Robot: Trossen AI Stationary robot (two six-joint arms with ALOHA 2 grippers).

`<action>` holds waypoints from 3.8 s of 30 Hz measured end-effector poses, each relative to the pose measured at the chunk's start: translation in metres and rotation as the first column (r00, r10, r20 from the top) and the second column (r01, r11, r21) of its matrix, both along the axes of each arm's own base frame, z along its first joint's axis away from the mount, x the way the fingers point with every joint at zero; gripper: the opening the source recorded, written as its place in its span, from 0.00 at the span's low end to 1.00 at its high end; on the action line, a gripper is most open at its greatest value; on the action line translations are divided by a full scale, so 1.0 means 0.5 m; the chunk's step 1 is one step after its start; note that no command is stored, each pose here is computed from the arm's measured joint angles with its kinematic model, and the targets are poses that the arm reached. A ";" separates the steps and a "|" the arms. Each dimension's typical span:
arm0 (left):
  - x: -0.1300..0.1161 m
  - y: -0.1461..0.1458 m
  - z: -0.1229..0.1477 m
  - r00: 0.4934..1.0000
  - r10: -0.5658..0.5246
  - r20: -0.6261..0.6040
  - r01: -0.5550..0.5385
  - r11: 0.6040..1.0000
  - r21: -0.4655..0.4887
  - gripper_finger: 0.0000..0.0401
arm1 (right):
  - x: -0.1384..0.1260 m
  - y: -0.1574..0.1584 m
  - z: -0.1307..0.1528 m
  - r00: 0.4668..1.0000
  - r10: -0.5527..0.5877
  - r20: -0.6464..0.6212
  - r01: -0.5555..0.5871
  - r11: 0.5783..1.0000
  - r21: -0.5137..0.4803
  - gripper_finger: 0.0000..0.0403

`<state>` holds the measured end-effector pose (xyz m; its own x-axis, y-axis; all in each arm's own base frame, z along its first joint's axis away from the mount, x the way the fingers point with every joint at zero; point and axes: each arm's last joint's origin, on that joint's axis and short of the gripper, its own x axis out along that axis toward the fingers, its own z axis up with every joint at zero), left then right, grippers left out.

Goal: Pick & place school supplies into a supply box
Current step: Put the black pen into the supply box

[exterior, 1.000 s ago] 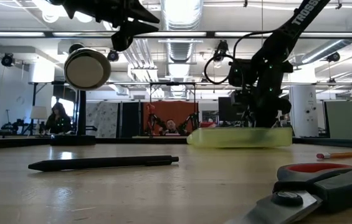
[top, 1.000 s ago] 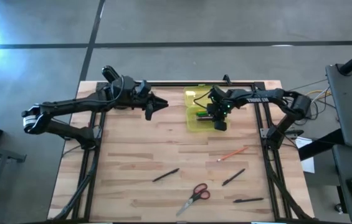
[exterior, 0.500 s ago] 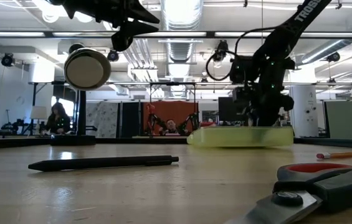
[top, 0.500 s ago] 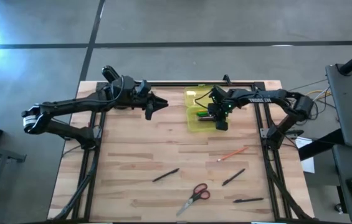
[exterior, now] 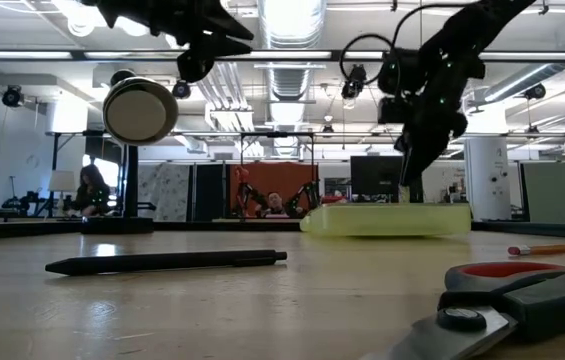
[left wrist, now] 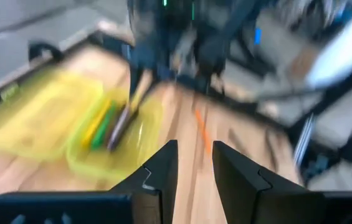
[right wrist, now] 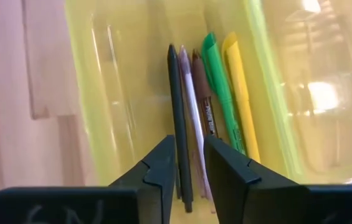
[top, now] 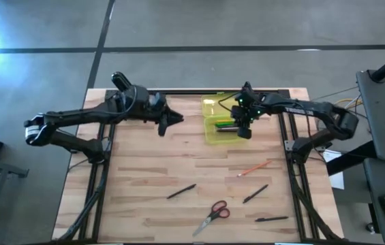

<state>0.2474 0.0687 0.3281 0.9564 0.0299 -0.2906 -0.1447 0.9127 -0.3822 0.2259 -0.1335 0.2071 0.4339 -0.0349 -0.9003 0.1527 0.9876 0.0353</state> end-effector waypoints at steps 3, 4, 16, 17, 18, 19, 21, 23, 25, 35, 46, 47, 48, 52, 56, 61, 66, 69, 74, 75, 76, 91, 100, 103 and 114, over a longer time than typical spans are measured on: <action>-0.003 -0.031 -0.020 0.987 -0.053 -0.155 0.064 0.995 0.071 0.21 | -0.007 0.015 0.025 0.998 -0.043 0.042 0.042 0.999 0.009 0.17; -0.006 -0.043 -0.028 0.976 -0.061 -0.211 0.084 0.992 0.098 0.21 | -0.008 0.021 0.033 0.997 -0.056 0.058 0.056 0.998 0.014 0.17; -0.024 -0.189 -0.088 0.857 -0.247 -0.451 0.362 0.914 0.186 0.21 | -0.005 0.146 0.117 0.962 -0.113 0.248 0.095 0.992 0.083 0.20; -0.026 -0.200 -0.094 0.849 -0.258 -0.461 0.379 0.906 0.191 0.21 | -0.005 0.157 0.122 0.959 -0.115 0.259 0.096 0.992 0.087 0.20; -0.029 -0.212 -0.100 0.842 -0.266 -0.469 0.392 0.899 0.194 0.21 | -0.005 0.168 0.126 0.956 -0.122 0.268 0.101 0.991 0.091 0.20; -0.032 -0.223 -0.106 0.836 -0.273 -0.477 0.403 0.894 0.196 0.21 | -0.005 0.179 0.130 0.953 -0.130 0.274 0.108 0.990 0.094 0.21; -0.039 -0.243 -0.120 0.829 -0.270 -0.490 0.409 0.890 0.202 0.21 | -0.006 0.201 0.137 0.946 -0.139 0.292 0.113 0.988 0.103 0.21; -0.045 -0.262 -0.133 0.827 -0.268 -0.494 0.409 0.890 0.201 0.21 | -0.005 0.222 0.143 0.941 -0.133 0.313 0.102 0.988 0.112 0.22; -0.052 -0.282 -0.143 0.830 -0.268 -0.490 0.402 0.895 0.191 0.21 | -0.003 0.243 0.148 0.936 -0.097 0.337 0.061 0.991 0.118 0.23; -0.042 -0.386 -0.187 0.898 -0.150 -0.413 0.234 0.959 0.159 0.21 | 0.001 0.334 0.158 0.920 0.008 0.391 -0.074 0.985 0.155 0.27; 0.030 -0.459 -0.261 0.847 -0.074 -0.526 0.114 0.993 0.042 0.21 | -0.008 0.396 0.161 0.909 0.048 0.415 -0.133 0.975 0.176 0.28; 0.034 -0.462 -0.270 0.841 -0.065 -0.537 0.099 0.994 0.035 0.21 | -0.010 0.399 0.161 0.909 0.044 0.415 -0.129 0.976 0.177 0.28; 0.036 -0.464 -0.279 0.835 -0.054 -0.548 0.082 0.996 0.028 0.21 | -0.011 0.403 0.161 0.908 0.047 0.416 -0.132 0.975 0.178 0.28; 0.044 -0.469 -0.305 0.817 -0.020 -0.576 0.022 1.000 -0.003 0.21 | -0.013 0.414 0.162 0.905 0.062 0.420 -0.151 0.972 0.182 0.28; 0.046 -0.473 -0.321 0.802 -0.014 -0.596 0.025 1.000 0.010 0.21 | -0.015 0.420 0.163 0.904 0.067 0.422 -0.159 0.969 0.188 0.28; 0.048 -0.475 -0.335 0.789 -0.011 -0.614 0.032 0.999 0.023 0.21 | -0.016 0.422 0.163 0.907 0.050 0.419 -0.149 0.967 0.207 0.28; 0.050 -0.478 -0.352 0.772 -0.017 -0.636 0.038 0.999 0.019 0.21 | -0.016 0.422 0.163 0.908 0.040 0.417 -0.142 0.966 0.216 0.27; 0.051 -0.480 -0.362 0.758 -0.027 -0.652 0.047 0.999 0.014 0.21 | -0.016 0.422 0.163 0.909 0.036 0.416 -0.139 0.966 0.220 0.27; 0.053 -0.483 -0.375 0.737 -0.044 -0.674 0.062 0.998 0.002 0.21 | -0.016 0.423 0.163 0.908 0.035 0.417 -0.139 0.965 0.222 0.25; 0.053 -0.484 -0.376 0.734 -0.051 -0.677 0.066 0.998 -0.003 0.21 | -0.016 0.423 0.163 0.908 0.035 0.417 -0.139 0.965 0.222 0.25; 0.053 -0.484 -0.379 0.730 -0.054 -0.682 0.069 0.998 -0.005 0.21 | -0.016 0.423 0.163 0.908 0.035 0.418 -0.140 0.965 0.222 0.25; 0.051 -0.487 -0.393 0.705 -0.059 -0.707 0.087 0.996 0.003 0.03 | -0.009 0.425 0.172 0.884 0.029 0.467 -0.154 0.961 0.232 0.25; 0.061 -0.480 -0.330 0.679 -0.105 -0.727 0.170 0.985 0.017 0.02 | 0.010 0.432 0.206 0.764 0.049 0.643 -0.232 0.951 0.203 0.25; 0.072 -0.470 -0.308 0.684 -0.107 -0.722 0.183 0.983 0.028 0.02 | 0.014 0.433 0.217 0.714 0.090 0.694 -0.266 0.952 0.151 0.25; 0.118 -0.419 -0.221 0.765 -0.093 -0.637 0.137 0.990 0.020 0.02 | 0.018 0.433 0.230 0.643 0.164 0.748 -0.289 0.957 0.038 0.30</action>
<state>0.3065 -0.1406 0.2179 0.5528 -0.0296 -0.8328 -0.2266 0.9564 -0.1844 0.2350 0.0831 0.3220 0.9277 0.2549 -0.2728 -0.2125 0.9613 0.1755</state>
